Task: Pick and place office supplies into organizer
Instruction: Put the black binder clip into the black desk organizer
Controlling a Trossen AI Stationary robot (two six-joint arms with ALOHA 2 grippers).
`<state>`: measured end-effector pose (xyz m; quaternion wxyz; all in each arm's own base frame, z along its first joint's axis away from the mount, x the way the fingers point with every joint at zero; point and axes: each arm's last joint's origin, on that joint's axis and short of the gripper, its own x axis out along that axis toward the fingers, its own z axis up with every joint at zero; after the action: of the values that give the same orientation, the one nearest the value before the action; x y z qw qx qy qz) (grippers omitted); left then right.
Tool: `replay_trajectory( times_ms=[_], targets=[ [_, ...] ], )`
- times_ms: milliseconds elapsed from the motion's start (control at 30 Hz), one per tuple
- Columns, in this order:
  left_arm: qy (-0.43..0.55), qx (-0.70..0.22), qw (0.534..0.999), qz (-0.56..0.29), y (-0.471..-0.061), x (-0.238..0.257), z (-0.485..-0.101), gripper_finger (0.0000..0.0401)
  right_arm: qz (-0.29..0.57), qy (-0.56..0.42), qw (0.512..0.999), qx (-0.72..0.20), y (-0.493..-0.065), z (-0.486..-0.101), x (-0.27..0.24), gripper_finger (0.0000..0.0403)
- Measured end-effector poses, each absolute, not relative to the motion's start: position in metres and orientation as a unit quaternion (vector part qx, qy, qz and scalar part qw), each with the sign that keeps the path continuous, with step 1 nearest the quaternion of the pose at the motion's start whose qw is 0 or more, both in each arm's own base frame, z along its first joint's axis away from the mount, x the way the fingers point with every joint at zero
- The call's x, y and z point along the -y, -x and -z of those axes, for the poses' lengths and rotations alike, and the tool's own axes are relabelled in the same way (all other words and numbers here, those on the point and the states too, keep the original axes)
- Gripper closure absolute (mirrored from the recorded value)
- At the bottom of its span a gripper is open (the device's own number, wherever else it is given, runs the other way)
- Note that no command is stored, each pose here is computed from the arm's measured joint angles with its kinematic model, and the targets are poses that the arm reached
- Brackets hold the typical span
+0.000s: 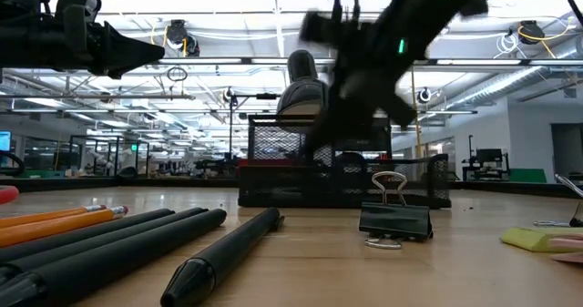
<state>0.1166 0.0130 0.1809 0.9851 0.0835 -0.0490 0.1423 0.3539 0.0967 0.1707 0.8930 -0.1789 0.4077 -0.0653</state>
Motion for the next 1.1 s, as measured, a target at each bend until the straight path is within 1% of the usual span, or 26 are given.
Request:
replay_trajectory(
  times_ms=[100, 167, 333, 433, 533, 667, 733, 800, 900, 967, 1100],
  targets=[
    [-0.083, 0.049, 0.985, -0.142, -0.117, -0.013, -0.181, 0.035, 0.059, 0.184, 0.912, -0.361, -0.344, -0.202, -0.11, 0.0375],
    [-0.083, 0.049, 0.985, -0.142, -0.117, -0.013, -0.181, 0.035, 0.064, 0.196, 0.916, -0.345, -0.335, -0.215, -0.117, 0.0364],
    [-0.071, 0.05, 0.986, -0.141, -0.117, -0.013, -0.181, 0.035, 0.051, 0.19, 0.937, -0.29, -0.313, -0.252, -0.134, 0.0304],
    [-0.07, 0.05, 0.986, -0.14, -0.117, -0.013, -0.181, 0.035, 0.022, 0.189, 0.938, -0.29, -0.295, -0.261, -0.151, 0.0273],
    [-0.07, 0.049, 0.987, -0.14, -0.117, -0.013, -0.181, 0.035, 0.009, 0.184, 0.93, -0.319, -0.275, -0.261, -0.162, 0.0261],
    [-0.07, 0.047, 0.987, -0.14, -0.117, -0.013, -0.18, 0.035, 0.02, 0.162, 0.919, -0.358, -0.26, -0.254, -0.17, 0.0263],
    [-0.07, 0.047, 0.987, -0.139, -0.117, -0.013, -0.18, 0.035, 0.001, 0.136, 0.92, -0.369, -0.257, -0.251, -0.176, 0.0267],
    [-0.065, 0.047, 0.987, -0.14, -0.117, -0.013, -0.18, 0.035, -0.042, 0.104, 0.915, -0.387, -0.255, -0.246, -0.186, 0.0271],
    [-0.063, 0.047, 0.987, -0.14, -0.117, -0.013, -0.18, 0.035, -0.09, 0.053, 0.893, -0.437, -0.252, -0.23, -0.201, 0.027],
    [-0.063, 0.047, 0.987, -0.14, -0.117, -0.013, -0.18, 0.035, -0.094, 0.037, 0.878, -0.468, -0.251, -0.22, -0.206, 0.0266],
    [-0.063, 0.038, 0.987, -0.141, -0.117, -0.013, -0.178, 0.035, -0.08, 0.041, 0.84, -0.535, -0.244, -0.203, -0.206, 0.0252]
  ],
)
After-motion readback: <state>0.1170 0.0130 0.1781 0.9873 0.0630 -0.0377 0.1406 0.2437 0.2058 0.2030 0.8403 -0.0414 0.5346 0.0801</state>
